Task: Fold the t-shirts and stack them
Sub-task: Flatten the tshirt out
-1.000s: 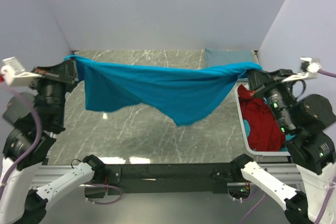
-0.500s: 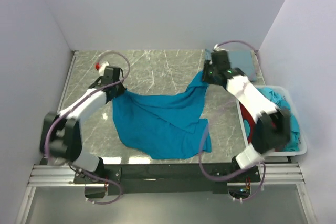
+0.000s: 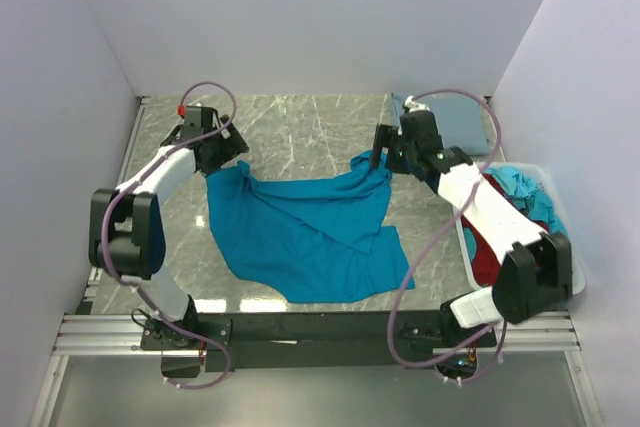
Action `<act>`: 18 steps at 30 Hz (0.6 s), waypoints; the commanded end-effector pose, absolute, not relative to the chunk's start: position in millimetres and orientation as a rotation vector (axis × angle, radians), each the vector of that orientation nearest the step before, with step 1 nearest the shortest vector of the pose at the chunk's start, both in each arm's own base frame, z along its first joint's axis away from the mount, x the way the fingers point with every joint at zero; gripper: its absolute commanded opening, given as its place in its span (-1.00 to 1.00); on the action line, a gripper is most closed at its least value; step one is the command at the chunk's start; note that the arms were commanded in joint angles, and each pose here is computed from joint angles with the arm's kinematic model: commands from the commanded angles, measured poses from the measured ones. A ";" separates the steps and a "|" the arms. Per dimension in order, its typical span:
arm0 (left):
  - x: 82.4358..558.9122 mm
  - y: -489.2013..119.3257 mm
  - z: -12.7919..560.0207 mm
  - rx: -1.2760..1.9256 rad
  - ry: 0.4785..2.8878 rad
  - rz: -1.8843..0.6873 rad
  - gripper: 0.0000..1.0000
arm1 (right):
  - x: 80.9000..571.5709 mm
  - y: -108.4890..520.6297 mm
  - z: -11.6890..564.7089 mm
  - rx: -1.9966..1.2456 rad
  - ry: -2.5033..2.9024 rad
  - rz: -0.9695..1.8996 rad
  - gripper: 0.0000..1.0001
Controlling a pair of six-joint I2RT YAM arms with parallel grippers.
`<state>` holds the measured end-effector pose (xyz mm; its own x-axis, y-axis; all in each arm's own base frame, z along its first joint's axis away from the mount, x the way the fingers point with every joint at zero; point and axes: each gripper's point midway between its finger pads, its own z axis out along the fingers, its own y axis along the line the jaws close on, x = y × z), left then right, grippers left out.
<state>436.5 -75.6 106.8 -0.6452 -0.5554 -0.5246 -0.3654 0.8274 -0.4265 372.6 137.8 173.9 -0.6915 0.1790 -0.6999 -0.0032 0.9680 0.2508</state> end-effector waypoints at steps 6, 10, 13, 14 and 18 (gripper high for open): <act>406.0 -19.6 130.7 -0.833 2.166 -0.369 0.99 | 302.3 164.5 164.5 -0.046 2.289 0.377 0.82; 399.3 7.3 104.1 -0.910 2.178 -0.365 0.99 | 265.0 187.0 142.3 -0.174 2.355 0.403 0.82; 410.3 8.4 91.0 -0.910 2.202 -0.383 0.96 | 242.9 196.7 117.2 -0.211 2.435 0.416 0.81; 414.9 8.1 89.3 -0.904 2.200 -0.394 0.95 | 240.5 197.4 111.3 -0.190 2.451 0.419 0.80; 439.7 9.0 80.5 -0.901 2.201 -0.410 0.76 | 231.0 191.9 91.2 -0.153 2.502 0.398 0.80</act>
<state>402.7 13.1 58.7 -0.5319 -0.7170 -0.4505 -0.5589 0.6969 -0.4493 232.8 193.8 97.3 -0.8047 -0.0598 -0.5906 -0.2438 0.9405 0.2369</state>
